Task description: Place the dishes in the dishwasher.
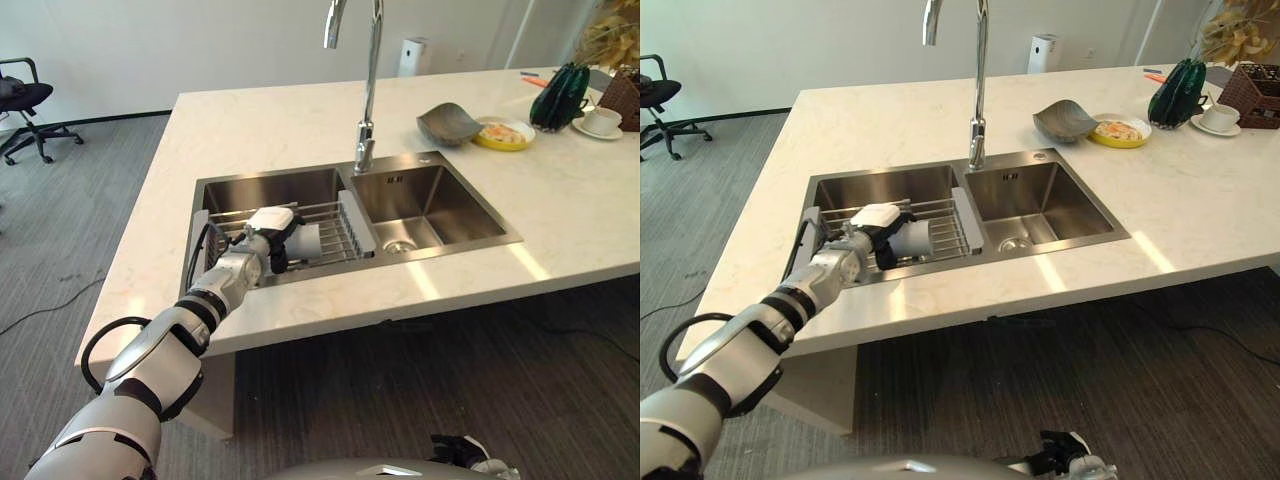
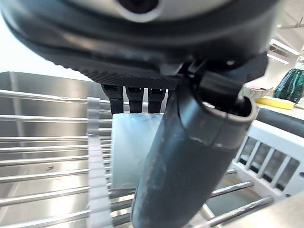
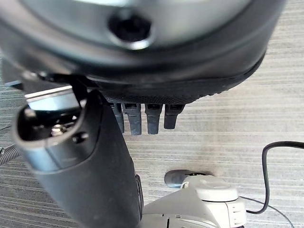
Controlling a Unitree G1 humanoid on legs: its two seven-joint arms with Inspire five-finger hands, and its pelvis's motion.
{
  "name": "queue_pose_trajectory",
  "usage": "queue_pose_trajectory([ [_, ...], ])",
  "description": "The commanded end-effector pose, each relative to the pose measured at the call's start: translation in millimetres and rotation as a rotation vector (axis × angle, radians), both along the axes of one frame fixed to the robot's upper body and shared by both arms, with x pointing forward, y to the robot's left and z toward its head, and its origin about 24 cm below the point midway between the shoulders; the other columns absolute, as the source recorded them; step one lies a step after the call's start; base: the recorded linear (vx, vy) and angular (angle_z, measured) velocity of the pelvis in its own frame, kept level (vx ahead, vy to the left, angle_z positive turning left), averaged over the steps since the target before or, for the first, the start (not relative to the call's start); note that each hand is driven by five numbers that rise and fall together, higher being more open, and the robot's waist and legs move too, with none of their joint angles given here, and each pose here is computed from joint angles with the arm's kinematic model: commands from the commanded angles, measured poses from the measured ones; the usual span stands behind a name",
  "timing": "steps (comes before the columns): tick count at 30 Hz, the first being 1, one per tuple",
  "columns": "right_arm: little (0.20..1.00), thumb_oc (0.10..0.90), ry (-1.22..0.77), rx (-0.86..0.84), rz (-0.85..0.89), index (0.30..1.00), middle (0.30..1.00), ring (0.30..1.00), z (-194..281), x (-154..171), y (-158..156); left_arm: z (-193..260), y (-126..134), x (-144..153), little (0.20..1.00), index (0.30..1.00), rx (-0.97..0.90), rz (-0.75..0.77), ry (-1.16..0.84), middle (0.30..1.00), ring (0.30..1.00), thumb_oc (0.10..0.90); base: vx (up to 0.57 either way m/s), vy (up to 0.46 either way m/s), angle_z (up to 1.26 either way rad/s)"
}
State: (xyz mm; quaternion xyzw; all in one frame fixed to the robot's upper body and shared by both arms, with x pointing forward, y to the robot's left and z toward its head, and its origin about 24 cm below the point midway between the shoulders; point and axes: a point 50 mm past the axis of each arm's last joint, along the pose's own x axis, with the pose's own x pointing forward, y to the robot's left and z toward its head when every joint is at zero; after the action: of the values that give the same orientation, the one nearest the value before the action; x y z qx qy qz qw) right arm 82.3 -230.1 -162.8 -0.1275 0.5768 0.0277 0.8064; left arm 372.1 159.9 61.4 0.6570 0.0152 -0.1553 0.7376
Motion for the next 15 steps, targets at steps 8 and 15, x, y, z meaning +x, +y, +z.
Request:
queue_pose_trajectory([
  [8, 0.900, 0.800, -0.024, -0.030, 0.042, 0.900, 0.900, 0.900, 3.4, 9.3, -6.7, 85.6, -3.1, 25.4, 0.300, 0.300, -0.151, -0.010, -0.349, 0.300, 0.300, 0.400, 0.00, 0.000, 0.00],
  [15, 0.900, 0.800, -0.041, -0.029, 0.028, 0.900, 0.900, 0.900, 3.9, 10.1, -6.5, 125.5, 18.2, 17.8, 0.300, 0.300, -0.535, 0.087, -0.581, 0.300, 0.300, 0.400, 0.00, -0.006, 0.02],
])
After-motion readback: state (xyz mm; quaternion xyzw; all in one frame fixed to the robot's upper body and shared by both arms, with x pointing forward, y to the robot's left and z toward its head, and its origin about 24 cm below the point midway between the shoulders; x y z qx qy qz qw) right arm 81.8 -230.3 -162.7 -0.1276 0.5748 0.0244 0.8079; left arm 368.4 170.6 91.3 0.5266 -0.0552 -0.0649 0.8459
